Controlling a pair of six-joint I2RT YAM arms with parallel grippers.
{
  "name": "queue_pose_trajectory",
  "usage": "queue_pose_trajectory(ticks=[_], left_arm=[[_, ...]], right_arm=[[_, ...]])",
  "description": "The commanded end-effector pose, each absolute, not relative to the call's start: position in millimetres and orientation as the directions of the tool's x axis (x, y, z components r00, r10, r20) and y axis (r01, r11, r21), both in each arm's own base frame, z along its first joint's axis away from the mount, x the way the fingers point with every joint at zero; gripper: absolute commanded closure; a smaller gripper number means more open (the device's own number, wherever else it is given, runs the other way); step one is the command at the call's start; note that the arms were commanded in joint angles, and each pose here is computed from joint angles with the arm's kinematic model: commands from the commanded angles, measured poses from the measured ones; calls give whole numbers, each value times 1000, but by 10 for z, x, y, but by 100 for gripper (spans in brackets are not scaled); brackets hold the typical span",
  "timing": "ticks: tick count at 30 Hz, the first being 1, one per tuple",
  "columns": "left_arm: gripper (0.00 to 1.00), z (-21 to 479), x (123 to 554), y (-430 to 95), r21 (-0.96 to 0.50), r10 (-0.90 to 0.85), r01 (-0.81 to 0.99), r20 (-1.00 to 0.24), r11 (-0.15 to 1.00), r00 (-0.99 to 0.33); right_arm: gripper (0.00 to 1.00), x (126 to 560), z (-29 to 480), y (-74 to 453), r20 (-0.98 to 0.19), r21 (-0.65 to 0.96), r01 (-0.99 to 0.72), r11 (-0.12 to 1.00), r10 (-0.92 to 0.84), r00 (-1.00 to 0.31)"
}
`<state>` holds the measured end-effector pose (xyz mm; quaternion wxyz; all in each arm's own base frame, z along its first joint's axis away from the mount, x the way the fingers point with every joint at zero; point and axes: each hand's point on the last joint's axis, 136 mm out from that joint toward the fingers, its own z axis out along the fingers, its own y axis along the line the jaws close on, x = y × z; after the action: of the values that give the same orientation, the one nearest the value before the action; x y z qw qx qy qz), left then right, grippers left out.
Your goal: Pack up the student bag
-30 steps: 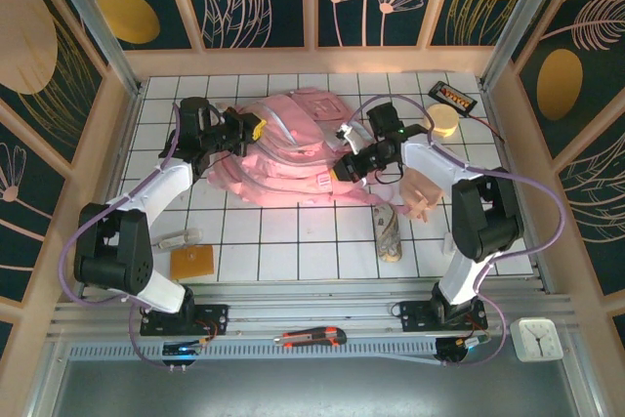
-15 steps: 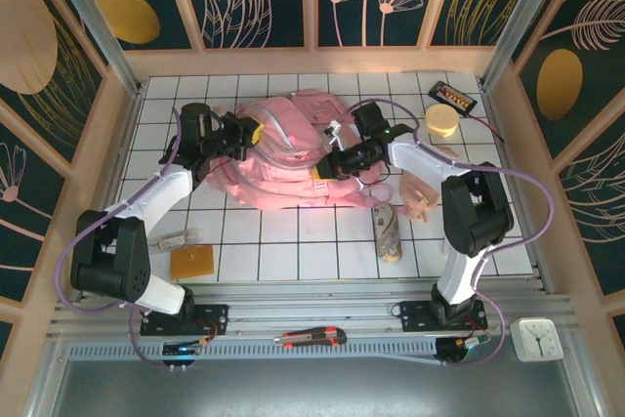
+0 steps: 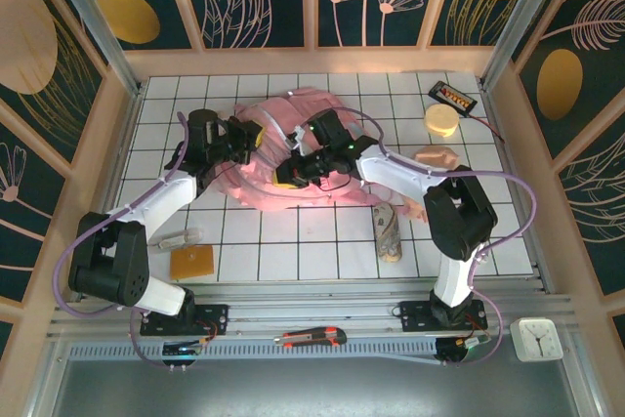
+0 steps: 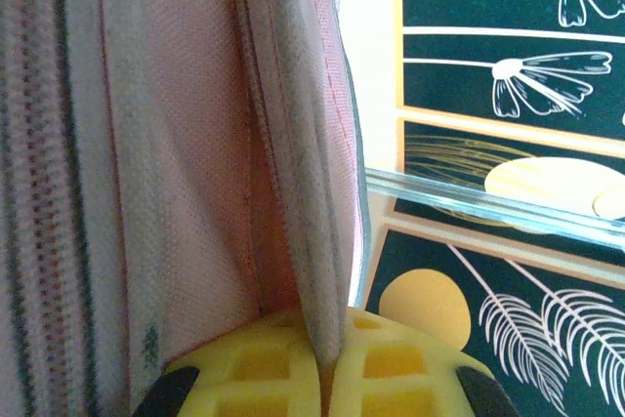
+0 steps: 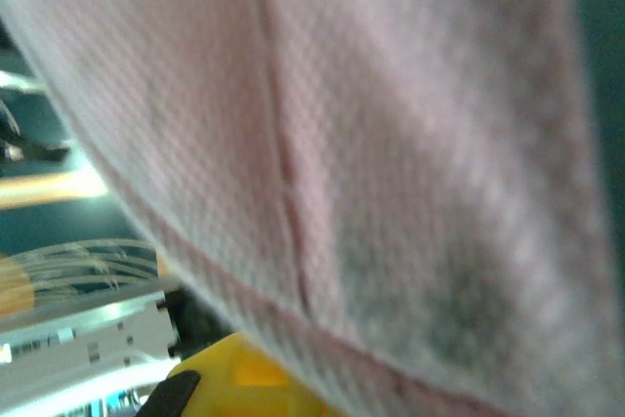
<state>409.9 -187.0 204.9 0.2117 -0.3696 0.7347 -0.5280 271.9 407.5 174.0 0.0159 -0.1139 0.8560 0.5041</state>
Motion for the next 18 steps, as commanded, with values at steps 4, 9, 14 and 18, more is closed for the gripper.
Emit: queue_pose_trajectory(ticks=[4, 9, 14, 18], left_arm=[[100, 2523, 3975, -2046, -981, -751, -165, 33, 102, -660], [100, 2495, 3835, -2149, -981, -769, -179, 54, 80, -637], [100, 2452, 3716, -2299, -980, -766, -192, 90, 45, -636], [78, 2470, 3664, -2299, -978, -757, -187, 53, 92, -651]], right_arm=[[100, 3268, 2309, 4346, -301, 886, -236, 400, 106, -948], [100, 3333, 2365, 4537, -269, 909, -194, 369, 162, -949], [100, 3368, 2274, 4445, -258, 901, -152, 406, 220, -941], [100, 3457, 2129, 4061, -288, 865, -129, 485, 268, -919]])
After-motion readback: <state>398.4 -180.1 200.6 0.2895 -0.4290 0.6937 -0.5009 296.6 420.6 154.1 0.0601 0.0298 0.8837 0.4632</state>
